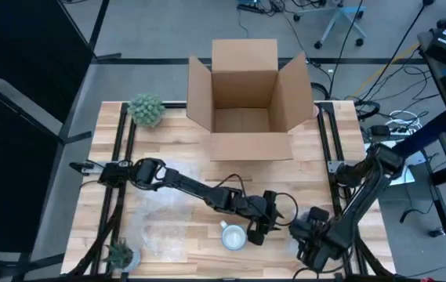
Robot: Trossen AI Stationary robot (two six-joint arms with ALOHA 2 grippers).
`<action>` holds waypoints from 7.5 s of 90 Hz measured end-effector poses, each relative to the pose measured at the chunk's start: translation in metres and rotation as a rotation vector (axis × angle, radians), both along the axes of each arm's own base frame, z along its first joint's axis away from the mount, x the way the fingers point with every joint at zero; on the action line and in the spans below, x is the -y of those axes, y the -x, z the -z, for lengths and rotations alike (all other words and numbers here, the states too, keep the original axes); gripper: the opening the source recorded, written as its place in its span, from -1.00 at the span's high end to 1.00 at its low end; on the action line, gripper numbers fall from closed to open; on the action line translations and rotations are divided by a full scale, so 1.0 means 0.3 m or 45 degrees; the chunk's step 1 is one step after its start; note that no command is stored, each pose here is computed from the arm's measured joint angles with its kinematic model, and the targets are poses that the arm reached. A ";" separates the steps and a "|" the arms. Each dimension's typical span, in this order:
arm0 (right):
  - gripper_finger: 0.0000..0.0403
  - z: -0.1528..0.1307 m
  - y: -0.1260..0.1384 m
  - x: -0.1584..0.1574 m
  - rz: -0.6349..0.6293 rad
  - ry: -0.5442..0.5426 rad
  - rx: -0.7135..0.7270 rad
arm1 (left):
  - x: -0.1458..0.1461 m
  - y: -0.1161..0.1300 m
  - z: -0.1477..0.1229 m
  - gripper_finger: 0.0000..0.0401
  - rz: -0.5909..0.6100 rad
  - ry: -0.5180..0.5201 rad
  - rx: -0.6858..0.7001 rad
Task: Wrap mug
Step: Put the wrapped yellow mug into the box, then move the red mug on the right corner of the table
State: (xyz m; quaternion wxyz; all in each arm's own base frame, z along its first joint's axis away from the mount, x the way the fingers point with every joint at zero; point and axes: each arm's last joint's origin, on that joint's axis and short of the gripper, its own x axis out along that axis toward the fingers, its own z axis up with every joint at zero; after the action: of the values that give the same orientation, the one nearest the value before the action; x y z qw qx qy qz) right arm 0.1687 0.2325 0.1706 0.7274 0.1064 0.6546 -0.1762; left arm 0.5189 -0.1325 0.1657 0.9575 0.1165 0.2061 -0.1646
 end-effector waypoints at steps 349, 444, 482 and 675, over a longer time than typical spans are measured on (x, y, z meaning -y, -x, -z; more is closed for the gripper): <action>-0.09 -0.293 -0.705 1.331 0.330 0.239 0.590 | -0.103 0.881 -0.259 0.10 -0.608 -0.082 -0.169; -0.28 -0.849 -0.297 0.453 -0.368 0.164 1.162 | -0.103 0.881 -0.259 0.10 -0.611 -0.075 -0.169; -0.28 -0.622 -0.388 0.156 -0.296 0.342 1.008 | -0.103 0.881 -0.259 0.10 -0.624 -0.052 -0.171; 0.97 -0.091 -0.489 -0.114 -0.315 -0.024 0.333 | -0.075 0.866 -0.178 0.10 -0.602 -0.007 -0.348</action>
State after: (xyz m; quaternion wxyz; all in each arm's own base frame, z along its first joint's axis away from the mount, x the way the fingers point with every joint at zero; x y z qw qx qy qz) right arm 0.3153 0.2667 0.1979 0.8214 0.0538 0.5642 -0.0639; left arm 0.2593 -0.1100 0.2191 0.9323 0.0444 0.3554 0.0497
